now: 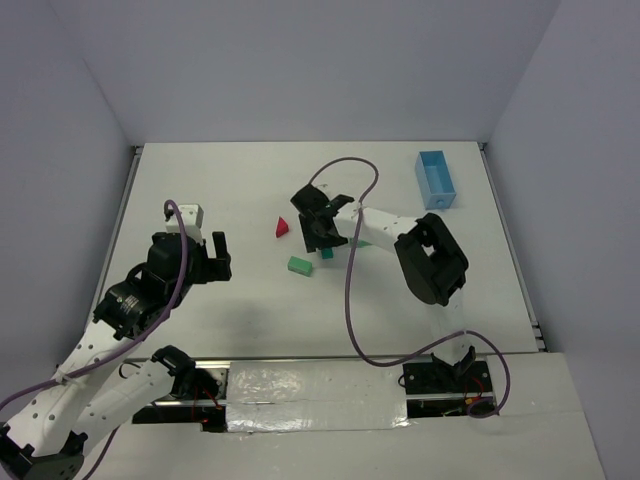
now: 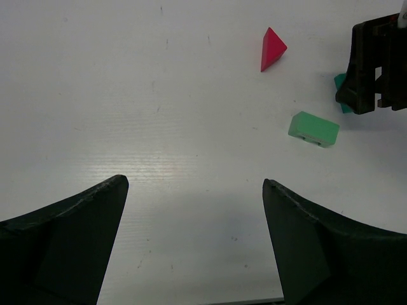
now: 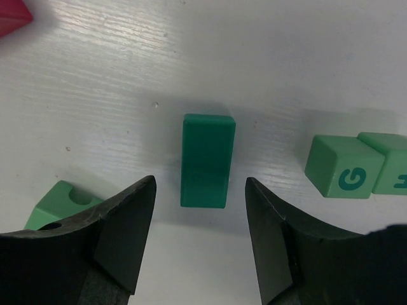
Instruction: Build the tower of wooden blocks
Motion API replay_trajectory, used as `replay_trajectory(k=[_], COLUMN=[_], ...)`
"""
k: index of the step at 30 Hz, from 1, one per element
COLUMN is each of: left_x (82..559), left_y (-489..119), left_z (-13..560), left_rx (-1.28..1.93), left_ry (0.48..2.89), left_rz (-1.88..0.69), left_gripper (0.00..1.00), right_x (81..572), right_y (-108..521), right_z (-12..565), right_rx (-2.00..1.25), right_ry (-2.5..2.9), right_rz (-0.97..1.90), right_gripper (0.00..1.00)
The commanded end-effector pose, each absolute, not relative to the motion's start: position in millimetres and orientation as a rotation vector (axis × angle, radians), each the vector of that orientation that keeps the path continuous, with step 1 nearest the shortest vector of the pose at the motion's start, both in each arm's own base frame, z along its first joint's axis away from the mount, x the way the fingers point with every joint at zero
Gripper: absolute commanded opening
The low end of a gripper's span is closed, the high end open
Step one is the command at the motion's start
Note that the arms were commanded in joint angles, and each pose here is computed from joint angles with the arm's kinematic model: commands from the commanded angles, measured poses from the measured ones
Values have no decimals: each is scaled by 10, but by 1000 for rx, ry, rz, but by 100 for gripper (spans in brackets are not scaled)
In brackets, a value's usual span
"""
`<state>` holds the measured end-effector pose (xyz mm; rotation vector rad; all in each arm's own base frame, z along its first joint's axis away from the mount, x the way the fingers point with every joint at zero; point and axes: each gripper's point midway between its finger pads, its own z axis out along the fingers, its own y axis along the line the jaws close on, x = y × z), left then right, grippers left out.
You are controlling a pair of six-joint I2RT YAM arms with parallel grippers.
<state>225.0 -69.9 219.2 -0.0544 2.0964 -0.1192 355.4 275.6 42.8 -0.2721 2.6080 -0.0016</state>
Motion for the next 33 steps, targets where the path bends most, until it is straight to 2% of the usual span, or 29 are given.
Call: replay_trajectory(k=[1, 6, 9, 13, 16, 18, 20, 22, 23, 26, 29, 33], left_x=[2286, 2289, 2293, 2291, 2266, 2246, 2136, 2022, 1871, 1642, 1576, 1517], left_y=[-727, -735, -735, -747, -821, -900, -1134, -1436, -1765, -2114, -2190, -2262], left_z=[2285, 2274, 2275, 2278, 2309, 2420, 2489, 2622, 2826, 3029, 2942, 2849], left_rx=[-39, -34, -36, -31, 9, 31, 40, 82, 128, 125, 31, -14], left_ry=[2056, 2060, 2061, 2061, 2065, 2054, 2089, 2081, 2035, 1952, 1967, 2003], left_rz=[-135, -135, -133, -142, -184, -242, -413, -635, -899, -1268, -1402, -1501], left_gripper=[99, 100, 100, 99, 100, 100, 100, 100, 99, 99, 99, 96], right_x=[3645, 3660, 3652, 3583, 3552, 3492, 3258, 2977, 2795, 2271, 1857, 1571], right_y=[2767, 2755, 2766, 2814, 2883, 2968, 3090, 3152, 3175, 3252, 3285, 3314], right_z=[317, 289, 282, 328, 610, 1064, 1550, 1709, 1991, 2199, 2334, 2613], right_rx=[-284, -317, -366, -479, -584, -635, -769, -949, -997, -1183, -1265, -1289], right_ry=[2616, 2623, 2625, 2613, 2510, 2386, 2207, 2067, 1969, 1767, 1640, 1518], right_rz=[0, 10, 25, 91, 170, 277, 392, 446, 508, 569, 638, 725], right_gripper=[65, 59, 47, 13, 10, 10, 11, 11, 11, 9, 5, 6])
